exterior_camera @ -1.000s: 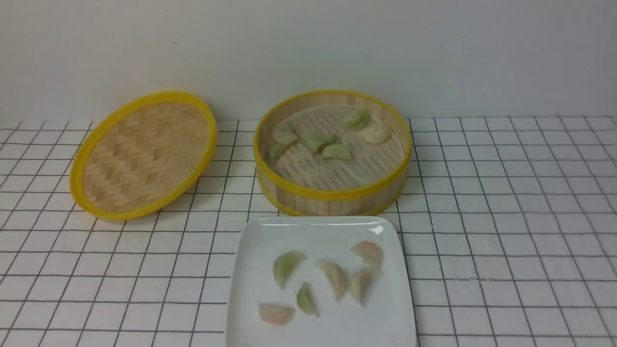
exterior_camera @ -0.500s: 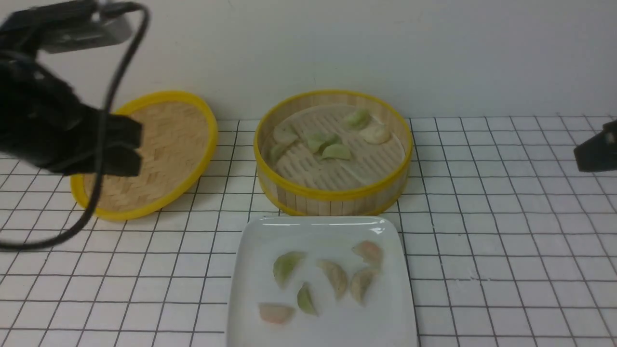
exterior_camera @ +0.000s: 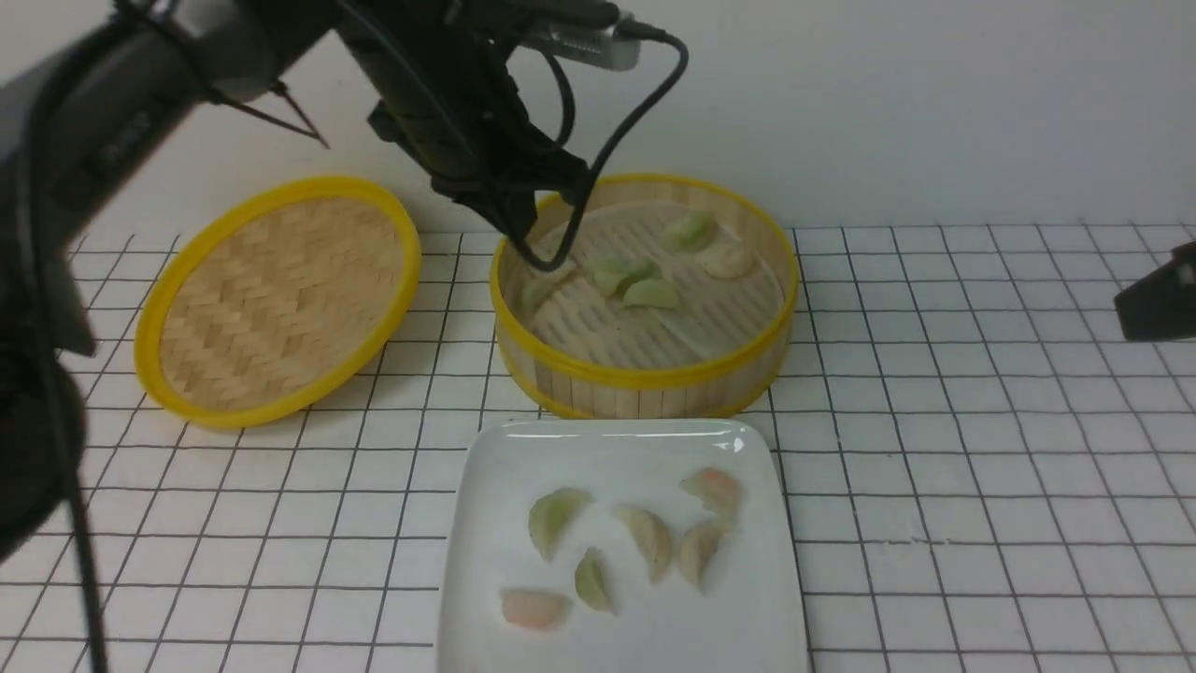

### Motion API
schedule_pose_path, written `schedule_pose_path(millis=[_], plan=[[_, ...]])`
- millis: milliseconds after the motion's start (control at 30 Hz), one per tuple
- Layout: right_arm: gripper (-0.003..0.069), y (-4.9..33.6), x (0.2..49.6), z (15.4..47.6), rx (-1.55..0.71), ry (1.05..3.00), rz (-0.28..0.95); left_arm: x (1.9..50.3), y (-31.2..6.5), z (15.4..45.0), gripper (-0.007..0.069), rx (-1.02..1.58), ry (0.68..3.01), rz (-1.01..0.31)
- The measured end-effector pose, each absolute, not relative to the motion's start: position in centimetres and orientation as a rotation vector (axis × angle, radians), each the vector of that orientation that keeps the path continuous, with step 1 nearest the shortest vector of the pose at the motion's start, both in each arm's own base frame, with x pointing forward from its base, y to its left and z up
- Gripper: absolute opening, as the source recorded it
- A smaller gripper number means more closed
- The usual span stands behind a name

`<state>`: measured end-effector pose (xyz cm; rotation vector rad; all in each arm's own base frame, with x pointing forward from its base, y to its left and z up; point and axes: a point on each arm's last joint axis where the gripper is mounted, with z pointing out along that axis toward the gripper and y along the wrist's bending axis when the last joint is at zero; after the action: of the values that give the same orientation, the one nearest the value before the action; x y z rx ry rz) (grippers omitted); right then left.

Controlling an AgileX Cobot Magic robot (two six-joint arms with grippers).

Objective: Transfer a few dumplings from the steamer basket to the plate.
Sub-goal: Use the left arm to grab a dumpling from the steamer

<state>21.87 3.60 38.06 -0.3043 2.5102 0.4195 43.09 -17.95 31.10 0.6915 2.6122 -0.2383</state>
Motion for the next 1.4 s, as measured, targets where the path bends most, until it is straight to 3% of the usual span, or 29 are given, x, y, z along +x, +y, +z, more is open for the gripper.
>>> schedule_pose_path(millis=[233, 433, 667, 1400], plan=[[-0.0015, 3.6, 21.9, 38.1, -0.304, 2.51, 0.419, 48.0, -19.1, 26.3, 0.003, 0.737, 2.581, -0.118], [-0.0015, 3.6, 21.9, 38.1, -0.304, 2.51, 0.419, 50.4, -19.2, 21.4, 0.0223, 0.786, 2.596, 0.019], [-0.0015, 3.6, 21.9, 38.1, -0.304, 2.51, 0.419, 51.0, -19.3, 19.6, 0.0372, 0.798, 2.596, 0.051], [-0.0015, 3.8, 21.9, 38.2, -0.295, 2.496, 0.453, 51.7, -20.0, 16.8, 0.0373, 0.775, 2.596, 0.032]])
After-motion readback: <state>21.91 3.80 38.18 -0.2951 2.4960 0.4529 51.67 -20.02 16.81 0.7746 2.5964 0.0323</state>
